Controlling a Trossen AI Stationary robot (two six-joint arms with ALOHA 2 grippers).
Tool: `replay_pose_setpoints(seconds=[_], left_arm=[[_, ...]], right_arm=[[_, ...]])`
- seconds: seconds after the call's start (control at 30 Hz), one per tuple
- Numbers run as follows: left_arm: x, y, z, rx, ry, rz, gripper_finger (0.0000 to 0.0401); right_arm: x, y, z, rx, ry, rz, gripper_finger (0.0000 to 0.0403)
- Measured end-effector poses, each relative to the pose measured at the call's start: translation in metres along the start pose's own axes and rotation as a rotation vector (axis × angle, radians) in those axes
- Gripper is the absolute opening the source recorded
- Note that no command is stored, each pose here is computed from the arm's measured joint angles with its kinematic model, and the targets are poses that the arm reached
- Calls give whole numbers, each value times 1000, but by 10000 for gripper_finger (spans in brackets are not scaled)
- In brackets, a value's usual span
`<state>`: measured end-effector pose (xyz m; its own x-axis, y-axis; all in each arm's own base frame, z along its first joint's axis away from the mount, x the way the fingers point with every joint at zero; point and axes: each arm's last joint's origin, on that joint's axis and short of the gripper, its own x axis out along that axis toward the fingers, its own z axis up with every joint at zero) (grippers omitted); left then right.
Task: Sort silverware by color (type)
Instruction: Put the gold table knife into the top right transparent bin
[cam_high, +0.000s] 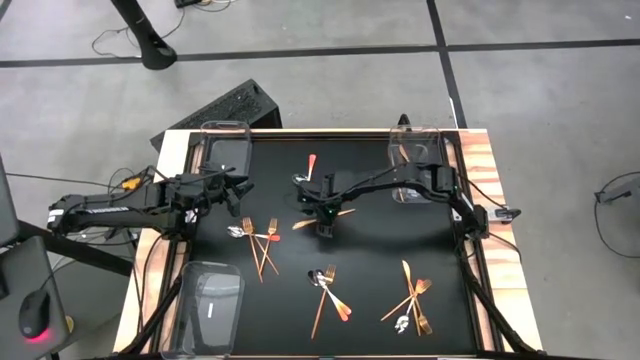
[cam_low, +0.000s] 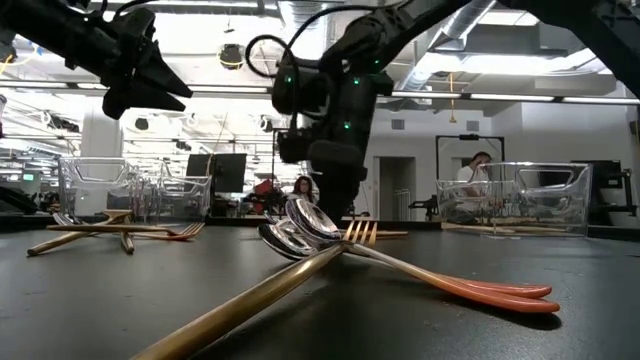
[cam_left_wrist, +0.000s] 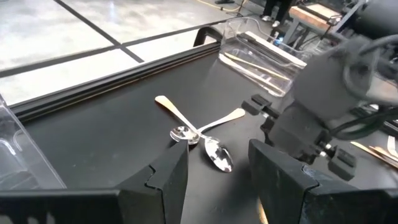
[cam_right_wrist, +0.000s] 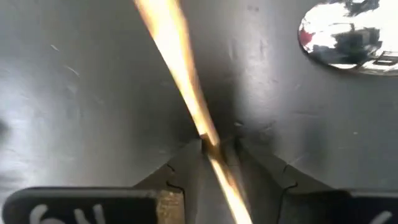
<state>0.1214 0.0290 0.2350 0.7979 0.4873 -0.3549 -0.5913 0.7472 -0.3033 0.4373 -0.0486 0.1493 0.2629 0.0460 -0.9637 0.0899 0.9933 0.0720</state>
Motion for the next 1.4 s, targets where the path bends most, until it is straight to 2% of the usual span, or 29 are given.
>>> replay_pose_setpoints(seconds=[0.13, 0.23, 0.47, 0.7, 0.87, 1.17, 1.4], left_arm=[[0, 1, -2, 3, 16, 10, 155], [0, 1, -2, 3, 16, 13, 155], [0, 1, -2, 1, 21, 16, 155], [0, 2, -3, -5, 23, 18, 155], [0, 1, -3, -22, 24, 17, 155], [0, 1, -3, -91, 25, 13, 155], [-4, -2, 4, -135, -20, -85, 155]], right_arm=[[4, -1, -7, -6, 32, -27, 127], [9, -1, -11, -18, 40, -34, 107], [12, -2, -15, -22, 55, -35, 15], [10, -1, -15, 1, 62, -32, 6], [-1, 0, -7, 45, 46, -25, 4], [-31, 0, 11, 42, 49, -26, 3], [-63, -1, 19, 51, 60, -28, 3]])
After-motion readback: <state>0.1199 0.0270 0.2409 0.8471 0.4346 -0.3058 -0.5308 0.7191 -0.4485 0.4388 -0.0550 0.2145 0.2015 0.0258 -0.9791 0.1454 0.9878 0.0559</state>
